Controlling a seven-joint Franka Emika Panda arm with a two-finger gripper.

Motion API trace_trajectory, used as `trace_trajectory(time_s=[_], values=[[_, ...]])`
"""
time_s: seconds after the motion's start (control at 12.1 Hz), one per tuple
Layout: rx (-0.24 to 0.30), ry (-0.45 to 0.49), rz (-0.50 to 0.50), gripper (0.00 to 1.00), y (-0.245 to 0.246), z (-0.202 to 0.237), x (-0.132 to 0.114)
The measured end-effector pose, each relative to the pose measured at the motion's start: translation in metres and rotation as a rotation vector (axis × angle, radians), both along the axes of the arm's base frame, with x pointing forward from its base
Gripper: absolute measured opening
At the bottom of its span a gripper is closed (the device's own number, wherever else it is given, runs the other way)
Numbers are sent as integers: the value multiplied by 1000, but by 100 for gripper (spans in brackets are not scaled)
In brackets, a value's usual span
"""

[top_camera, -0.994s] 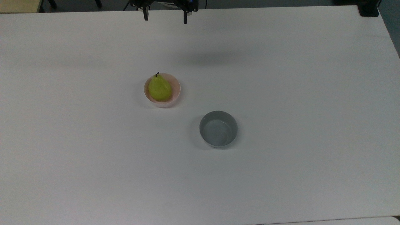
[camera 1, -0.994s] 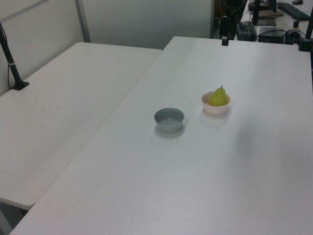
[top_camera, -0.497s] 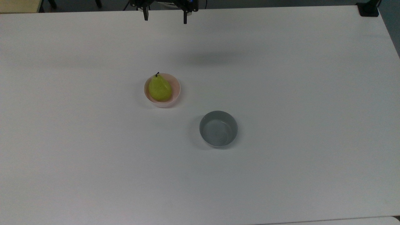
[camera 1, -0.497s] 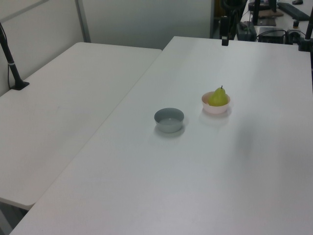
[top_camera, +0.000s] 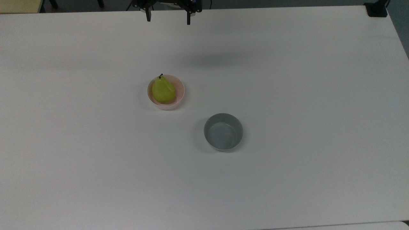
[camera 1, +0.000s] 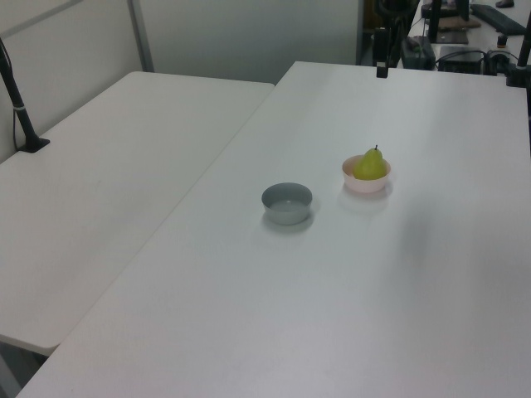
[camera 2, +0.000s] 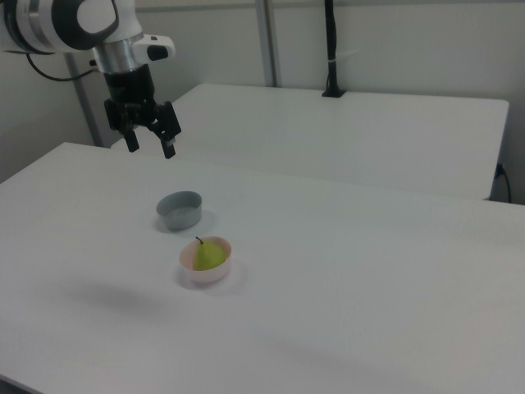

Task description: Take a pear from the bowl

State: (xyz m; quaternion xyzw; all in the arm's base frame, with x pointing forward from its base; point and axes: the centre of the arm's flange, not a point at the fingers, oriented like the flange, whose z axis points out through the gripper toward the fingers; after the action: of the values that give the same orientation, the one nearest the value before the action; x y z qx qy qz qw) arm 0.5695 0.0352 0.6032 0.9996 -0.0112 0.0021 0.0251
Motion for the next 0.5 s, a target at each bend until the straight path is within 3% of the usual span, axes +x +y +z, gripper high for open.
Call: trace_trajectory(time_s=[0.5], values=[[0, 25, 127, 100, -39, -8, 3]])
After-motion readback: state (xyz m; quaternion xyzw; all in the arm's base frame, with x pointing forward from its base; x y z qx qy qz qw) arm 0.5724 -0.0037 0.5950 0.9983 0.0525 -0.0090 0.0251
